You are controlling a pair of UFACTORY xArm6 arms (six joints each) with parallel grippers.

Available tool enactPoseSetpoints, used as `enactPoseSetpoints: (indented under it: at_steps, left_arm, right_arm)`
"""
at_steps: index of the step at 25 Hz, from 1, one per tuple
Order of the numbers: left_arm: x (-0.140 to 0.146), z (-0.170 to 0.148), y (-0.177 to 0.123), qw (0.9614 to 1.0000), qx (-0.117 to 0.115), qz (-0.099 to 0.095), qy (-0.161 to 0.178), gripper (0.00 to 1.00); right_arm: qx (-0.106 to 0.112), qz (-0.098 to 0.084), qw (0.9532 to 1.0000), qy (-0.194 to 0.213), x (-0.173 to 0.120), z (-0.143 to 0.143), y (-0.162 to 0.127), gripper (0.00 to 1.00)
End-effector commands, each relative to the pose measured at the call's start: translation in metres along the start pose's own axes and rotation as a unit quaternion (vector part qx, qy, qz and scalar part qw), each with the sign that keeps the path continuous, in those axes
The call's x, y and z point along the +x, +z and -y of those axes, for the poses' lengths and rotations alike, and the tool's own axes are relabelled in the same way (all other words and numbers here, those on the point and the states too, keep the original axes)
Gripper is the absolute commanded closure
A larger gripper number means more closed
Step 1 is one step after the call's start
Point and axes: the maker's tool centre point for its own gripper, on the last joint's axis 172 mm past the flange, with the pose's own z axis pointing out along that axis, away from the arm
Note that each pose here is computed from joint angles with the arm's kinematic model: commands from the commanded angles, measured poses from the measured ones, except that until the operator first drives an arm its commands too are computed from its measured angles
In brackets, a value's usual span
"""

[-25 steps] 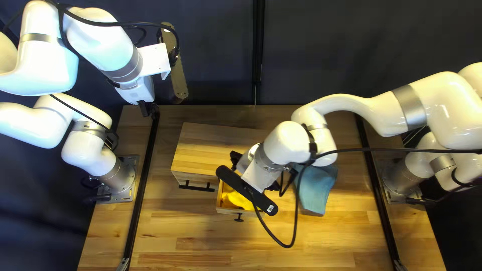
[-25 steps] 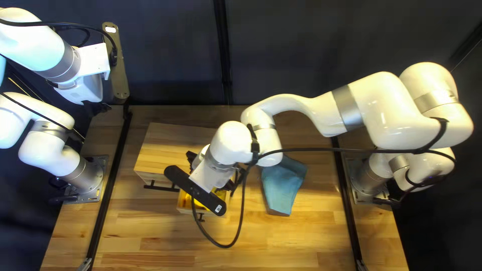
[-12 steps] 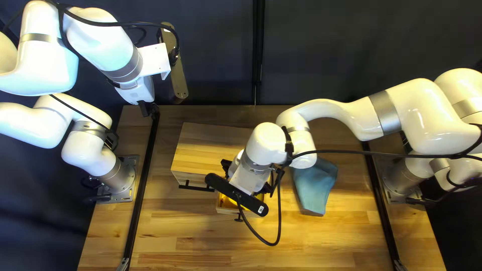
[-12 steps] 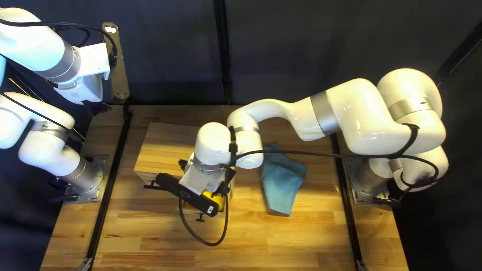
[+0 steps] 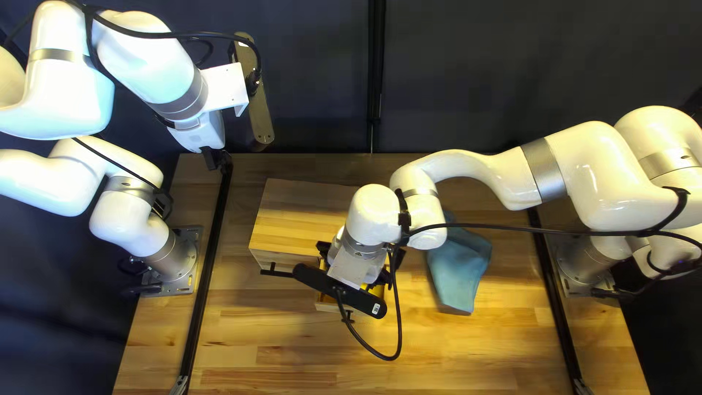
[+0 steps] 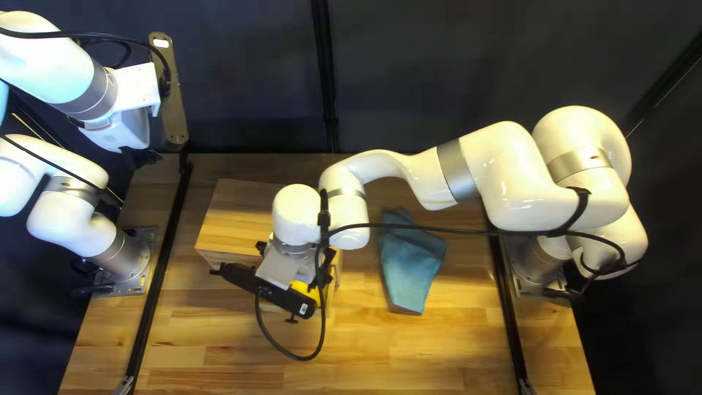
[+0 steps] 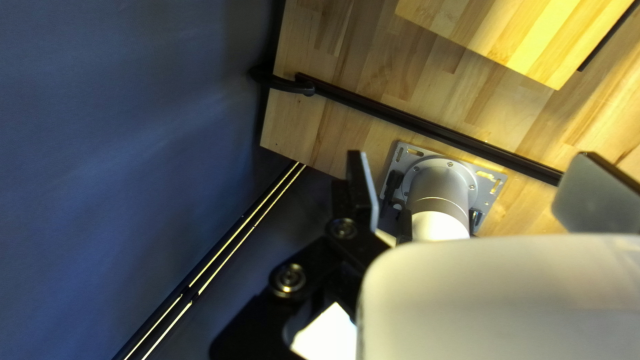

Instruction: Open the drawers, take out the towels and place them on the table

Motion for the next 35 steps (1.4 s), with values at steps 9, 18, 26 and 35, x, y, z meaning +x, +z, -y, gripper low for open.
enactPoseSetpoints:
  at_steps: [9,18,26,35]
  left_arm:
    - [0.000,0.000,0.000,1.0000,0.000,0.000,0.000,0.00]
    - [0.000,0.000,0.000,1.0000,0.000,0.000,0.000,0.00]
    - [0.000,0.000,0.000,1.0000,0.000,0.000,0.000,0.00]
    - [0.000,0.000,0.000,1.0000,0.000,0.000,0.000,0.00]
  right_arm:
    - [0.024,0.002,0.9996,-0.015,-0.001,0.012,0.023,0.00]
    - [0.037,0.007,0.9990,-0.025,-0.005,0.012,0.028,0.00]
    - [0.051,0.011,0.9981,-0.033,-0.008,0.013,0.037,0.00]
    - [0.057,0.022,0.9972,-0.043,-0.006,0.011,0.042,0.00]
